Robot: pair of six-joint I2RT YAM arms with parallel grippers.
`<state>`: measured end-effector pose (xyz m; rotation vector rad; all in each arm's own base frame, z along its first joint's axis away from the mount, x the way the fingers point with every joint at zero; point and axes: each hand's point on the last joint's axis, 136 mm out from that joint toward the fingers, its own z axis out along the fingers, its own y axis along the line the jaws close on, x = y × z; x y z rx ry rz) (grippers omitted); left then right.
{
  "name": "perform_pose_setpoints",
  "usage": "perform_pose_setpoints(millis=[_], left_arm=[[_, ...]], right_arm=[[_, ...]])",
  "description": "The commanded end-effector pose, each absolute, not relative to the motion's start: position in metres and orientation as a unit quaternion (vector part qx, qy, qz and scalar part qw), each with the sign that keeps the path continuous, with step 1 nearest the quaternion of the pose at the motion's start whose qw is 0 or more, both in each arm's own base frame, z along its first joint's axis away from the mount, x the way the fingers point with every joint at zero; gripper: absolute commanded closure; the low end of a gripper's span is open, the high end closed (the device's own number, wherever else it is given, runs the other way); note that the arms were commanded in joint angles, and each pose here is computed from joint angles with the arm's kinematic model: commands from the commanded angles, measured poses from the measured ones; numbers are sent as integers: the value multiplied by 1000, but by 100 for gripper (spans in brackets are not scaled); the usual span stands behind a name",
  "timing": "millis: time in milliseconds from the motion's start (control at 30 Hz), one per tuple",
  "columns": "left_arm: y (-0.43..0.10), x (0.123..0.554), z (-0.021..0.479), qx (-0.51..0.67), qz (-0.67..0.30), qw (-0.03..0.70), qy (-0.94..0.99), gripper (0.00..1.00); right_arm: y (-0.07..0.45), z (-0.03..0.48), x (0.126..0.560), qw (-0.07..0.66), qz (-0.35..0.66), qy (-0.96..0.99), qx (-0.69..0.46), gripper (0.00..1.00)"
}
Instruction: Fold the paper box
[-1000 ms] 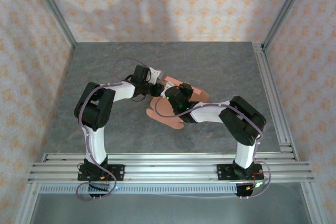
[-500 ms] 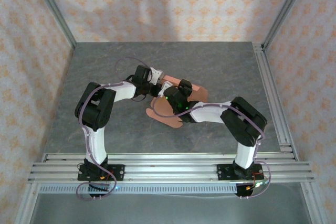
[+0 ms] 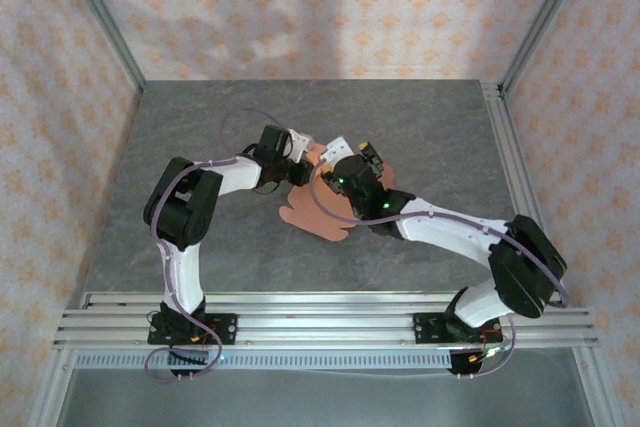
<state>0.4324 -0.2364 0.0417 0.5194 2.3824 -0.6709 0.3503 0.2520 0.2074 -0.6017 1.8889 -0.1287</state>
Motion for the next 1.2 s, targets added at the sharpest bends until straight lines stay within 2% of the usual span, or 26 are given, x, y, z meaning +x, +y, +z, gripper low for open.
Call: perform_pose_setpoints(millis=[0,133,233,300,433,600,800,900,1167], left_arm=[[-236,431,53,219,-216,336,890,82],[-238,431,51,230,-184,354,888,81],[-241,429,49,238,-167,363,885,82],[-243,428,48,238,-162,368,884,82],[-247,425,43,242,-165,364,884,81],[-252,414,39,253,-177,356,882,81],[-255,412,40,252,-190,353,881,81],[-259,412,40,249,-201,348,881,81],[-262,417,42,243,-207,353,880,80]], right_arm=[[250,235,352,536,52,827,-163,15],[233,253,369,522,128,840,-76,17],[215,254,387,477,195,857,8,18],[211,243,396,435,241,867,38,19],[198,216,411,401,252,877,84,23],[210,177,418,354,267,895,39,24],[236,142,419,332,306,892,-31,27],[250,130,416,316,339,884,-59,32],[253,101,409,275,334,899,-69,34]])
